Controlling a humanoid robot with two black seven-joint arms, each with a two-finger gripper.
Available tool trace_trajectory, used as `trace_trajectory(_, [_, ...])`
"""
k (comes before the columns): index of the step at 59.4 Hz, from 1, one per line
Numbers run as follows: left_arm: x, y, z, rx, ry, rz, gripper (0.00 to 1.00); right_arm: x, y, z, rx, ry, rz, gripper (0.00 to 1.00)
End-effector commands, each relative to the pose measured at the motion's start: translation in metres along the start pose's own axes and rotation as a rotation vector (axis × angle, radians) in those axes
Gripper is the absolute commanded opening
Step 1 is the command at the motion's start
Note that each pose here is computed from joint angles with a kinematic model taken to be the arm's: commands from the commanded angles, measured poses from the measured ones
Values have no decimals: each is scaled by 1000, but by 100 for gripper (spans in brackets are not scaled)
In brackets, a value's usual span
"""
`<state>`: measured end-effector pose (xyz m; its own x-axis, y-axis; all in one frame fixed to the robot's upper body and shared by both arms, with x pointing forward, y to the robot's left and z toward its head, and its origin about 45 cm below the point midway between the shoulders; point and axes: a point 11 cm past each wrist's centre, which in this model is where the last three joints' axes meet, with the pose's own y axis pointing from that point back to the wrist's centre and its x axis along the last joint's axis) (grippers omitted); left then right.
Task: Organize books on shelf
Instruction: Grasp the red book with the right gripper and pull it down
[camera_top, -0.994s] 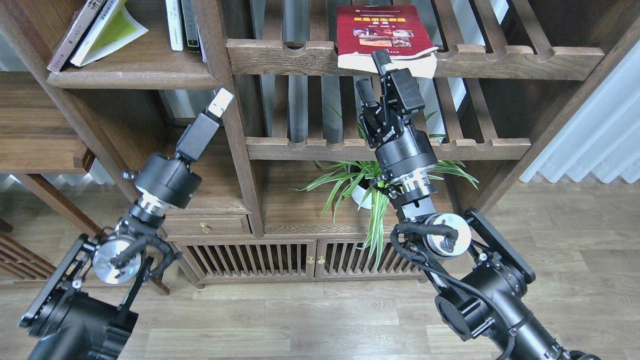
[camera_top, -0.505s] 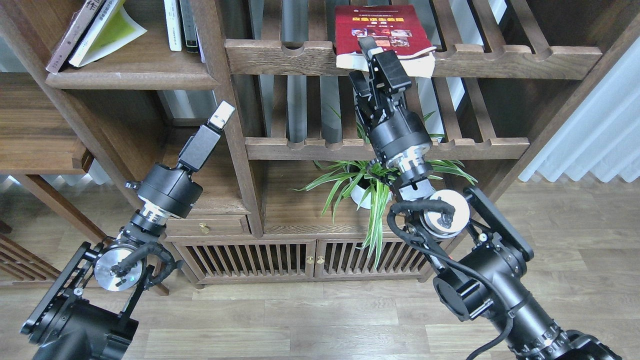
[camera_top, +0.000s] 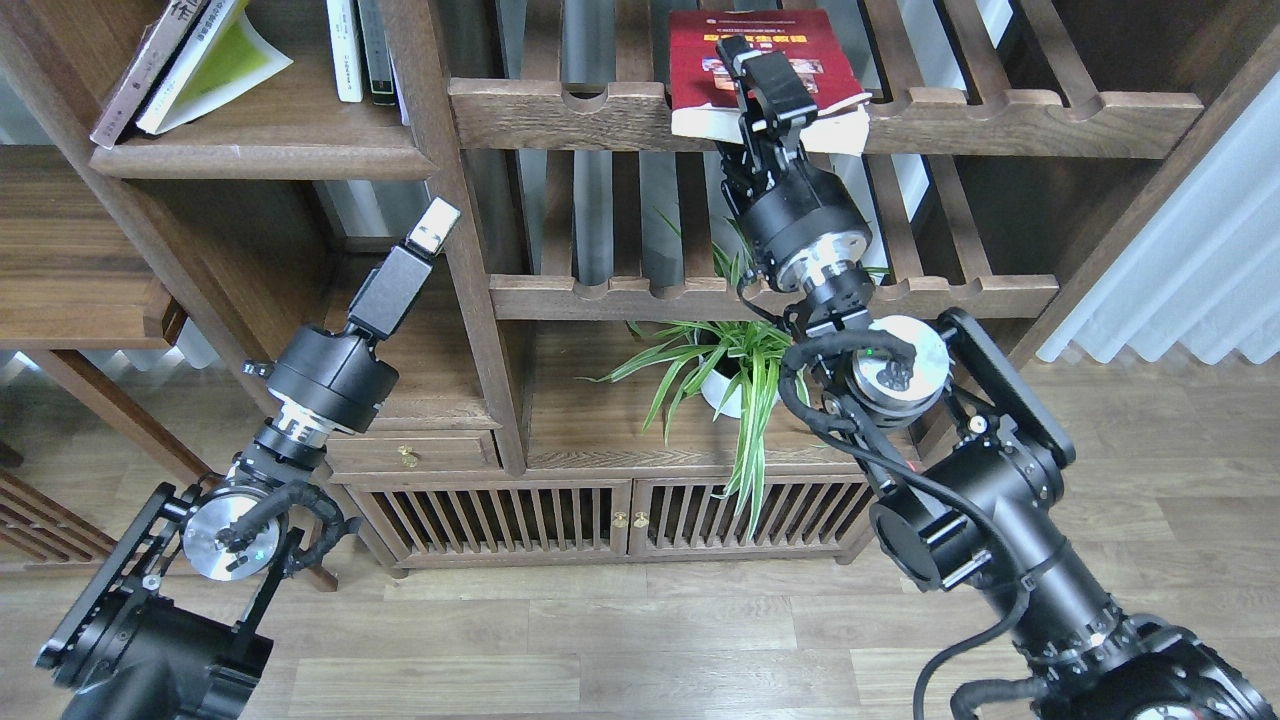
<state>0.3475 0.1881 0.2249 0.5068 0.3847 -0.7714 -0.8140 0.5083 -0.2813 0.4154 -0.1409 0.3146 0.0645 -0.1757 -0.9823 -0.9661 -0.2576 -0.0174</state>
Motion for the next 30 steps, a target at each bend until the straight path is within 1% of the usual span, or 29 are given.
trace_trajectory(1, [1,1,6,-17,-5,4,98,-5,-3,-12,31,-1,38,78])
trace_trajectory(5, [3,2,13,-35,-9,11,98,-7,-3,-16,41,-3,43,74])
trace_trajectory(6, [4,2,15,-45,-4,13,98,-10,-3,-16,41,-6,33,68])
trace_trajectory(9, [5,3,16,-47,-2,14,98,-10,-2,-16,42,-6,33,64])
trace_trajectory(14, [5,3,16,-48,0,14,98,-9,-1,-18,64,-9,35,51])
trace_trajectory(16, [5,3,16,-48,0,16,98,-8,-1,-19,75,-10,39,48])
trace_trajectory(18, [5,3,16,-48,0,16,98,-7,0,-22,100,-12,34,39])
trace_trajectory(20, [5,3,16,-49,0,16,98,-8,0,-23,111,-14,25,35])
trace_trajectory(22, [5,3,16,-48,-1,15,98,-10,1,-25,130,-23,-6,23])
trace_trajectory(26, [5,3,17,-51,-1,15,98,-12,4,-23,144,-42,-75,7])
trace_trajectory(30, [5,3,17,-52,-1,16,98,-11,7,-21,147,-58,-123,3])
